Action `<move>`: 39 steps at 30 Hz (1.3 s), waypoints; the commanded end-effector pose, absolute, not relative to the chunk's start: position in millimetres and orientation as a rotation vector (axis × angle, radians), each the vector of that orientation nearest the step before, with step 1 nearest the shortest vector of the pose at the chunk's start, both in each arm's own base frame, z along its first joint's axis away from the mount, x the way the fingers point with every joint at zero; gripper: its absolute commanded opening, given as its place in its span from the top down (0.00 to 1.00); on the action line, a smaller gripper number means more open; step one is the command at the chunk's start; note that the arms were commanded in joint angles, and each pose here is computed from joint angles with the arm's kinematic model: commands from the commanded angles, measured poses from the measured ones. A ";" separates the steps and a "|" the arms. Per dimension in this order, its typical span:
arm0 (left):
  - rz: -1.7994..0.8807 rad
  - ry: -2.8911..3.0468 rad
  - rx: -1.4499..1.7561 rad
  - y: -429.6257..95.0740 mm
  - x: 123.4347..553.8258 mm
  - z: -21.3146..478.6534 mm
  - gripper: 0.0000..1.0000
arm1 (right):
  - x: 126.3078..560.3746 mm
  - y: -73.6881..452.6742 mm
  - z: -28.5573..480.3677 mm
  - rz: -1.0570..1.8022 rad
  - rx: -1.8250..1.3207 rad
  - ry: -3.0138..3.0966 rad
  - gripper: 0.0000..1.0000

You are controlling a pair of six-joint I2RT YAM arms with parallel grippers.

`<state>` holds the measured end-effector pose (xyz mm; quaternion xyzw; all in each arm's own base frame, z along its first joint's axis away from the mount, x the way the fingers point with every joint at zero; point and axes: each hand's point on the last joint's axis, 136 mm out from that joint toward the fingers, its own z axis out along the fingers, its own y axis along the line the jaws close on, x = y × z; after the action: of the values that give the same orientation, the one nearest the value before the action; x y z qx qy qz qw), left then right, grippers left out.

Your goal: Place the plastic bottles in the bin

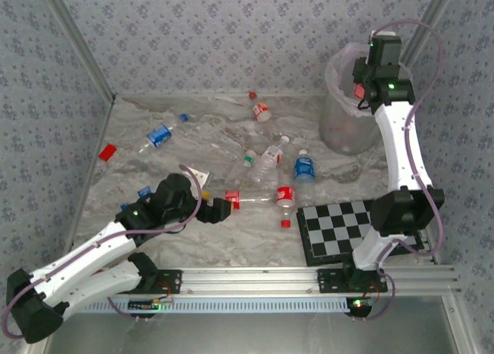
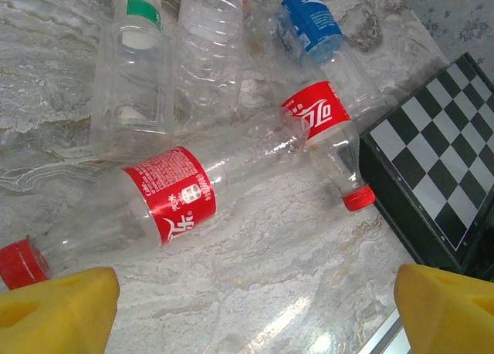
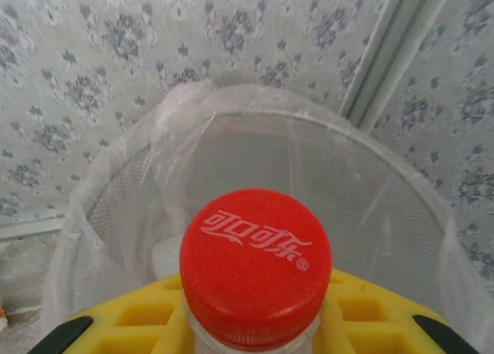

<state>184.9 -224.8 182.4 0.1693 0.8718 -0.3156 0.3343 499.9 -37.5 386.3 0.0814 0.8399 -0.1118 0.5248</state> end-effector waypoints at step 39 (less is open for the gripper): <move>-0.562 2.347 0.324 -169.4 201.6 190.0 0.07 | 542.0 -61.1 261.3 -0.122 0.417 2.420 0.48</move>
<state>193.6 -176.5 171.7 0.1174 0.9072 -0.2347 0.3288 554.7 -62.9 240.3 0.1527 0.9307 -0.0524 0.3283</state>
